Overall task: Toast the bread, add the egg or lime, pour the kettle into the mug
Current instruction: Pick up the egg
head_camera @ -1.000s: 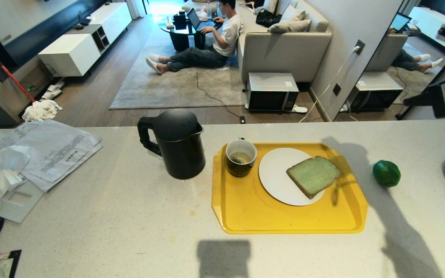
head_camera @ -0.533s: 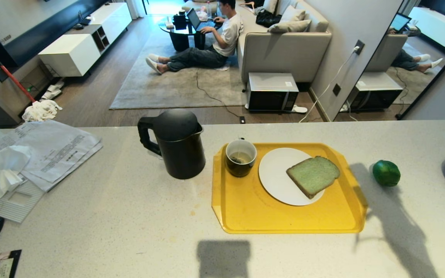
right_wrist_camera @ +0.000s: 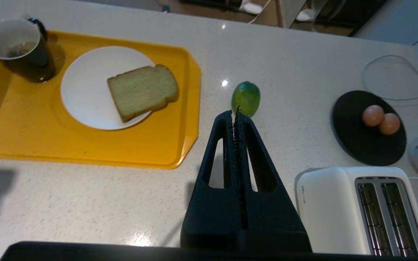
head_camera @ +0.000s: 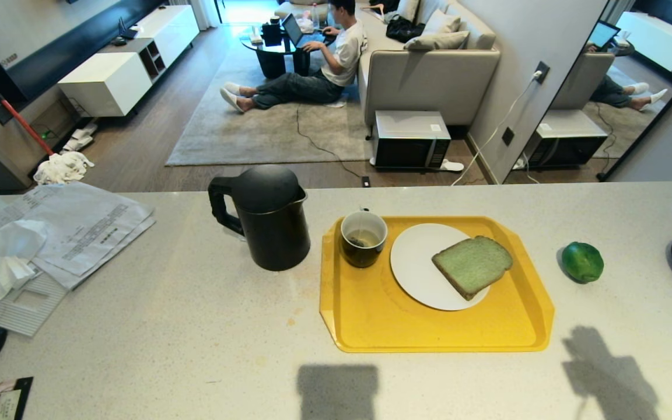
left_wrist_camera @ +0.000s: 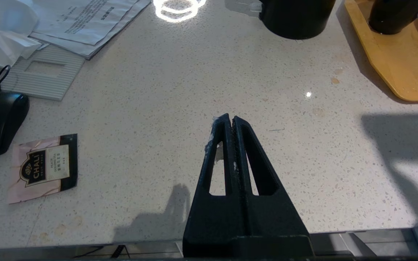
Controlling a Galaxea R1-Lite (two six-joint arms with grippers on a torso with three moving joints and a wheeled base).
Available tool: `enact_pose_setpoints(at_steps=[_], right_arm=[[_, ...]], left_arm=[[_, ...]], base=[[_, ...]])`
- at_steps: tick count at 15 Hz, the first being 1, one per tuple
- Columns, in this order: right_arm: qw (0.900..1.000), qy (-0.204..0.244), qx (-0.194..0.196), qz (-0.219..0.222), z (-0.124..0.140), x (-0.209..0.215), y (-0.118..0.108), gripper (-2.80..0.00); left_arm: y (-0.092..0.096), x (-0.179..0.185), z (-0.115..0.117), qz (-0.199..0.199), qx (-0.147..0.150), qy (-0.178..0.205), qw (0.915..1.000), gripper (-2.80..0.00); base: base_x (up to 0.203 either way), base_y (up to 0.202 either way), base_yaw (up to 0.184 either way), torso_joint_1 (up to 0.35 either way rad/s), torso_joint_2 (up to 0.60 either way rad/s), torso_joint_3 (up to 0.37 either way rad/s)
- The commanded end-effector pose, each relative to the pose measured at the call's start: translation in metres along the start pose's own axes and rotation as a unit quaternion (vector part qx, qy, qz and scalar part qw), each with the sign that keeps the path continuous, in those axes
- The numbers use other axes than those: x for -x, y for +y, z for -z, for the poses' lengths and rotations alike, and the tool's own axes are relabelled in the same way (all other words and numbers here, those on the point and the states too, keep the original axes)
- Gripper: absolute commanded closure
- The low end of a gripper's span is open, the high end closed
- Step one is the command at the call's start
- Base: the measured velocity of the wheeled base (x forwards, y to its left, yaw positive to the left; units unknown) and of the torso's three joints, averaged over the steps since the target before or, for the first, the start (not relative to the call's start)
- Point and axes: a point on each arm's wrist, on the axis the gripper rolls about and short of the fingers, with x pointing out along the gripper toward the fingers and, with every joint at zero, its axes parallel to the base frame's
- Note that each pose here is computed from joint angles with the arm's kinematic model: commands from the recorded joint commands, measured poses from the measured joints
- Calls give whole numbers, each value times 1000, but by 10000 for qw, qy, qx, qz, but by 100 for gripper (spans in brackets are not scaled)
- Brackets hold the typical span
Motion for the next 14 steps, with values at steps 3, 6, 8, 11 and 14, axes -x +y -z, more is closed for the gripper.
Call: enact_pose_setpoints(at_steps=[3,6,8,11,14], right_arm=[[9956,-730,-65,581,55,32,4,0],[9940,-940,-116,547,90,42,8,0],[9886,-1363,-365,527,97,32,9,0],[9878,-1545,89,183,126,34,10,0],[9864,-1587,417,-74,161,38,14,0]], left_arm=[[0,0,0,0,0,7,10000,0],[0,0,0,0,0,7,10000,0],[0,0,0,0,0,7,10000,0],[0,0,0,0,0,7,10000,0],[0,0,0,0,0,7,10000,0]], base=[[0,0,0,0,0,0],[0,0,0,0,0,0],[0,0,0,0,0,0],[0,0,0,0,0,0],[0,0,0,0,0,0]])
